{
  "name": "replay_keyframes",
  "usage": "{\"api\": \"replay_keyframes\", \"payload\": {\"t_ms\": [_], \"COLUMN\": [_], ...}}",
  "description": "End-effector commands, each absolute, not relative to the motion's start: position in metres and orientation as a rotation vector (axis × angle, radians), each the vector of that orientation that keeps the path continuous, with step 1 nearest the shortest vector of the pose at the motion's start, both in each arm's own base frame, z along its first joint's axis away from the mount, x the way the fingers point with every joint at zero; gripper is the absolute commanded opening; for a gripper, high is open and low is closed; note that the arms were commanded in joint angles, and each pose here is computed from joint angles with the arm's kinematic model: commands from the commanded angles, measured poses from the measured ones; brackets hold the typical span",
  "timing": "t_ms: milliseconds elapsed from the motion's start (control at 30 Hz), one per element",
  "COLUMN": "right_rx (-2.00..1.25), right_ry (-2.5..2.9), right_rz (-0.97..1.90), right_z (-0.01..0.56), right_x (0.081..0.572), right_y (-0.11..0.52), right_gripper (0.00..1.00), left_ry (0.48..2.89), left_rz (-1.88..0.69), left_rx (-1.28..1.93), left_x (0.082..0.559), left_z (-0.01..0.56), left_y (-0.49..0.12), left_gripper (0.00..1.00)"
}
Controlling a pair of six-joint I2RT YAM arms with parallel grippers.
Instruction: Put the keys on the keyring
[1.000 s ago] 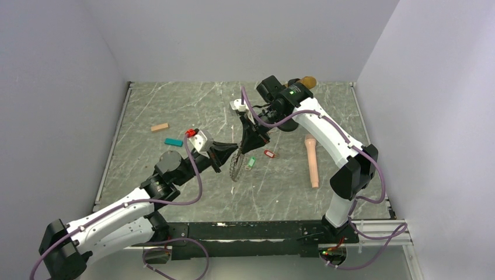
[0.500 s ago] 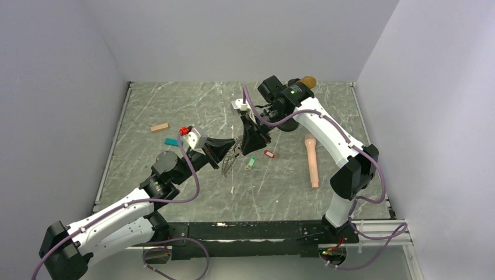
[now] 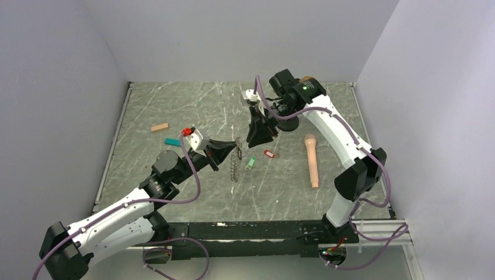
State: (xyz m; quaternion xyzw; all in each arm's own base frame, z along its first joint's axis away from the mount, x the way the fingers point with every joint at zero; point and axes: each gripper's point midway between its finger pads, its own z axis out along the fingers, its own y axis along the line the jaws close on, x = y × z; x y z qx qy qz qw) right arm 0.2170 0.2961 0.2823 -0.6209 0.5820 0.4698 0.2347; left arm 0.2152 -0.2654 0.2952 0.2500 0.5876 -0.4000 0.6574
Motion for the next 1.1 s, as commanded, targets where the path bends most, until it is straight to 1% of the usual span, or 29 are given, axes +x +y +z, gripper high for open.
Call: {"api": "replay_keyframes", "payload": {"t_ms": [0,200,700,933,1067], "right_rx": [-1.676,-1.664,-1.637,-1.646,-1.653], "right_ry": [1.473,1.475,1.553,1.555,1.554], "right_rz": [1.323,1.379,1.402,1.423,1.431], "right_z": [0.315,0.312,0.292,0.288,0.287], "right_x": [0.206,0.206,0.212,0.208,0.207], "right_y": [0.3,0.305,0.309,0.314,0.316], "right_gripper": [0.33,0.33,0.31,0.29,0.24], "left_ry": [1.216,1.196,1.136,1.129,1.125], "left_rz": [-0.929,-0.953,-0.987,-0.994,-0.999], "left_rx": [0.596,0.62,0.631,0.631,0.629], "left_x": [0.209,0.207,0.203,0.204,0.204], "left_z": [0.329,0.332,0.34,0.339,0.34], "left_y": [-0.267,-0.272,-0.27,-0.268,-0.267], "left_gripper": [0.0,0.0,0.0,0.0,0.0]}}
